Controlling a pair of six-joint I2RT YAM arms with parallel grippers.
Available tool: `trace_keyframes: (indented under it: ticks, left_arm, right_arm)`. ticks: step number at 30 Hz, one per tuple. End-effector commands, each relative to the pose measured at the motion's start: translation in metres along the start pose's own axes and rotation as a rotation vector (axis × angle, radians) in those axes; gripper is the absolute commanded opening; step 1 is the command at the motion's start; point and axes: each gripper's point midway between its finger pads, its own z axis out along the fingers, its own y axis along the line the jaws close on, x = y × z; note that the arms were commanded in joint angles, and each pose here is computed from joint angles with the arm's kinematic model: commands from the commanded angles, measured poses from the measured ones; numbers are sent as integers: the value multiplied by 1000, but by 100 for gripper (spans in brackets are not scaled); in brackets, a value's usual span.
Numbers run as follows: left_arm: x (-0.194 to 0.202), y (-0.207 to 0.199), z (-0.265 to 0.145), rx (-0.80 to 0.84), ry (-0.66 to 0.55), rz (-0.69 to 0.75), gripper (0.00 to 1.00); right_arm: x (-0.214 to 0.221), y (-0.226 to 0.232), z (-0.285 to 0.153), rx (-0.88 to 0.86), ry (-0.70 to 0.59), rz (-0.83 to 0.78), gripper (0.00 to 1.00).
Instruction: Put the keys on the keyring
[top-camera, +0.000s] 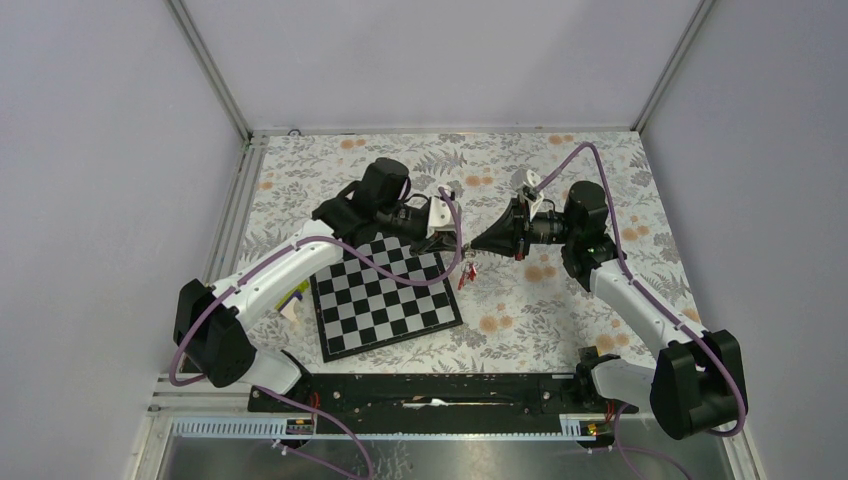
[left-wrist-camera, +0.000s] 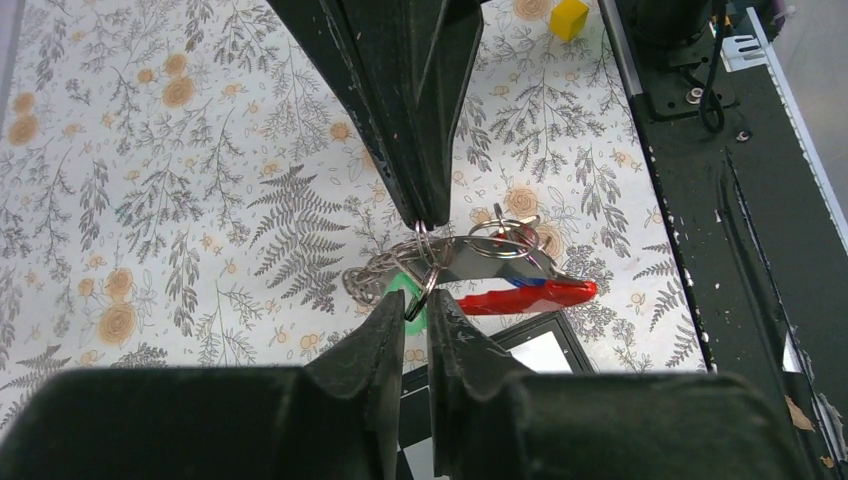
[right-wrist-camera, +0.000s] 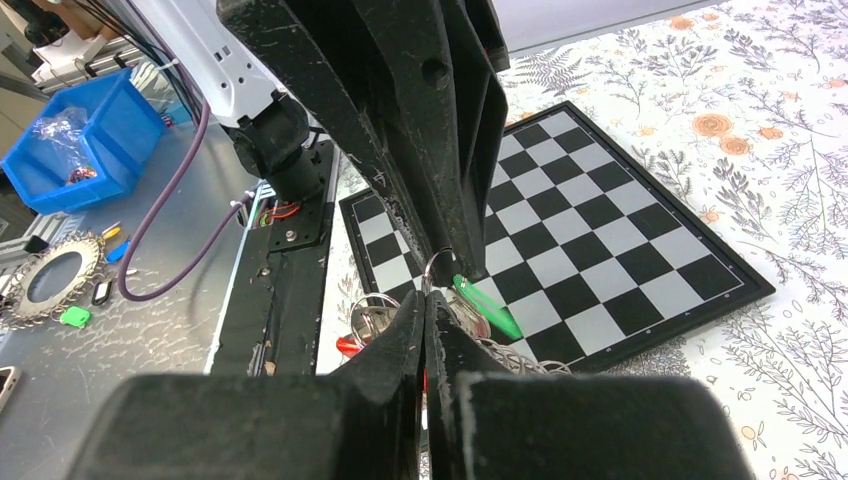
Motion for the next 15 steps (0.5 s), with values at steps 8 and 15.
trace_keyframes:
  ticks: [8,15]
  left_arm:
    - [-4,-12,-2,47,-34,78,0]
    - [3,-15,-2,44,-11,100,0]
  right_arm:
    - [-11,1,2,-3,-21,-60,0]
    - [-10,-6,3,32,-20,-46,0]
